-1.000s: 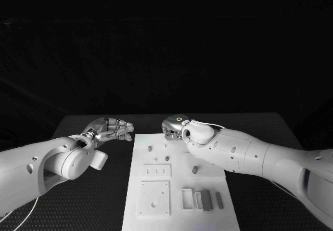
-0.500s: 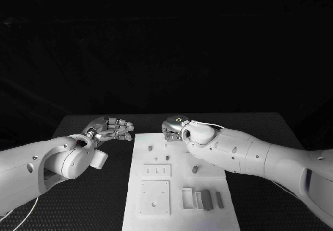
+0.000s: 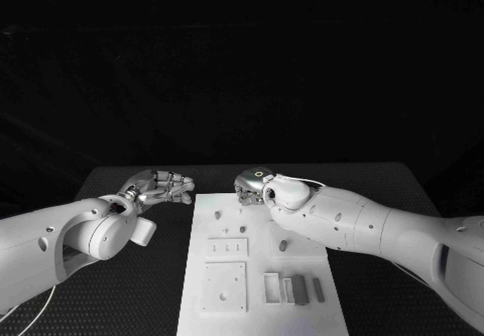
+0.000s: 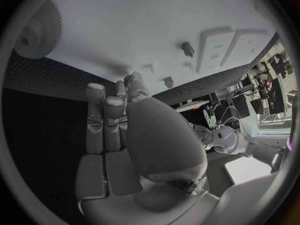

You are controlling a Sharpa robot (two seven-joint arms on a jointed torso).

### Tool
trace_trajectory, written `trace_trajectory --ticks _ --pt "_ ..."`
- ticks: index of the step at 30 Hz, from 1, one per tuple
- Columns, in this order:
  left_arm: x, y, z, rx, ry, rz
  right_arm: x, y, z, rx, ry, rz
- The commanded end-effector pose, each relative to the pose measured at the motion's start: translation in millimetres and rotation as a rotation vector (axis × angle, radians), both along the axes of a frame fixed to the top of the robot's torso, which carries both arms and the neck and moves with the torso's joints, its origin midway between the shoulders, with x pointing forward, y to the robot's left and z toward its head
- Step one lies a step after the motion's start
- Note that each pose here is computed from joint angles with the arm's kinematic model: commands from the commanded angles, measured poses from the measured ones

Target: Assemble the parts on the task board

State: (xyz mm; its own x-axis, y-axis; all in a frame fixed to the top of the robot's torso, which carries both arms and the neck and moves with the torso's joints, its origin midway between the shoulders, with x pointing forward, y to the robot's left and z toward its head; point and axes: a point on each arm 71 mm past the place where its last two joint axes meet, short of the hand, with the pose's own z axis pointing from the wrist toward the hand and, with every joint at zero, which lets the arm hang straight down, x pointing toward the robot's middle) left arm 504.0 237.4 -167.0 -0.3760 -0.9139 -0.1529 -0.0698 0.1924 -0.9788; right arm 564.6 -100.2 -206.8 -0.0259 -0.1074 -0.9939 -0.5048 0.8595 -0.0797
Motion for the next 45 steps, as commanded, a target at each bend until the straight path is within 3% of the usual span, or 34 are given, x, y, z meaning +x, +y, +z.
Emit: trace_trajectory --ticks 1,21,27,33,38,40,42,44,45 --pt "-0.2 -2.1 2.2 -0.005 -0.007 -0.017 -1.6 0.6 -6.5 -0.013 0.045 0.007" --pt "0.5 -0.7 3.6 -0.004 -0.009 -0.014 -1.5 -2.0 -5.1 0.04 0.042 0.002" --pt "1.1 2.7 3.6 -0.001 -0.01 -0.006 0.6 -19.5 -0.7 0.146 0.027 -0.032" --pt "1.4 8.3 4.1 0.002 -0.012 0.008 -2.1 -36.6 6.1 0.272 0.062 -0.06" --pt "2.2 11.1 4.5 0.004 -0.015 0.015 -3.9 -47.7 19.3 0.406 0.109 -0.084" --pt "2.5 12.7 4.7 0.005 -0.016 0.019 -3.6 -53.5 24.5 0.499 0.154 -0.105" --pt "3.0 14.1 4.8 0.006 -0.017 0.023 -3.2 -60.2 28.2 0.626 0.237 -0.128" --pt "3.8 15.7 4.7 0.008 -0.018 0.028 -3.0 -68.5 30.4 0.781 0.374 -0.126" --pt "4.0 16.1 4.6 0.008 -0.018 0.029 -3.4 -70.7 30.8 0.831 0.41 -0.127"
